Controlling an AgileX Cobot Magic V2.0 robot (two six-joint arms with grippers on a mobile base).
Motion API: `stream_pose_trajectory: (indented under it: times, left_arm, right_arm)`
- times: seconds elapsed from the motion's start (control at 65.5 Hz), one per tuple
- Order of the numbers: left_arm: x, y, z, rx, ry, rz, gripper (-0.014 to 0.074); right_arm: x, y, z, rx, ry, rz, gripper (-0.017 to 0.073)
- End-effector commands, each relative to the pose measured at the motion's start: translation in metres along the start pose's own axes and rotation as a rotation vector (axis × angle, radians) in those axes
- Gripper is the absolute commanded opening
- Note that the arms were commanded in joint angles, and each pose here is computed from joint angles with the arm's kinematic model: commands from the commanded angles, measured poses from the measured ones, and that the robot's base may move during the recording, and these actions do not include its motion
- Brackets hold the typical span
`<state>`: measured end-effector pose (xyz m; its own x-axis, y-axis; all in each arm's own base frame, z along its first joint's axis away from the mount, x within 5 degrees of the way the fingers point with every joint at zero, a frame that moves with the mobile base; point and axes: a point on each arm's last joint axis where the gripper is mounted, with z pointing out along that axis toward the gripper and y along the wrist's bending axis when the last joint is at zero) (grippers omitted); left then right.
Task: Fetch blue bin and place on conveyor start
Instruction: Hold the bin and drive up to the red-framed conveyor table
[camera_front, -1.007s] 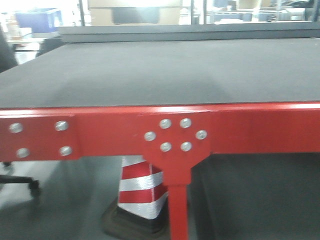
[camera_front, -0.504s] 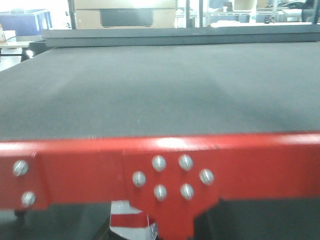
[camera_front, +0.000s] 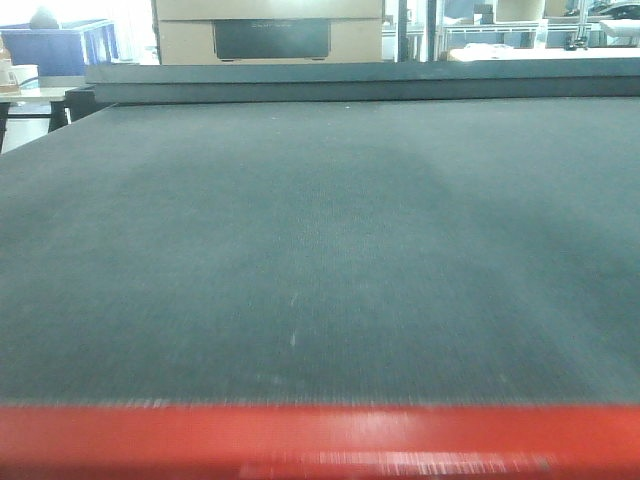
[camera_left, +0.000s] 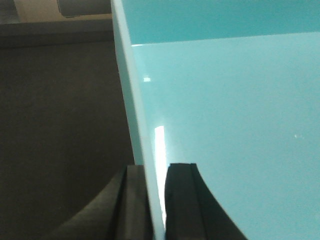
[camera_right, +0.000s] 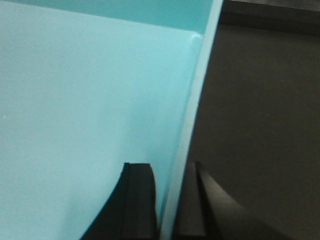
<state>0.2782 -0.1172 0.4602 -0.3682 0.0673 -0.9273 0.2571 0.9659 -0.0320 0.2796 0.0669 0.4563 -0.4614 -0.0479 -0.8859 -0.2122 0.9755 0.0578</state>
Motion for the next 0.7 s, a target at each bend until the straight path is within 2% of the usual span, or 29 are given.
stream_pose_trajectory:
  times: [0.0, 0.687]
  left_arm:
    - [-0.0101, -0.0076, -0.0072, 0.066, -0.090, -0.023, -0.0111]
    - [-0.0101, -0.0076, -0.0072, 0.066, -0.090, -0.023, -0.0111]
  right_arm:
    - [-0.0089, 0.0077, -0.0066, -0.054, -0.086, 0.011, -0.0151]
    - [-0.0089, 0.0077, -0.0066, -0.054, -0.086, 0.011, -0.0151]
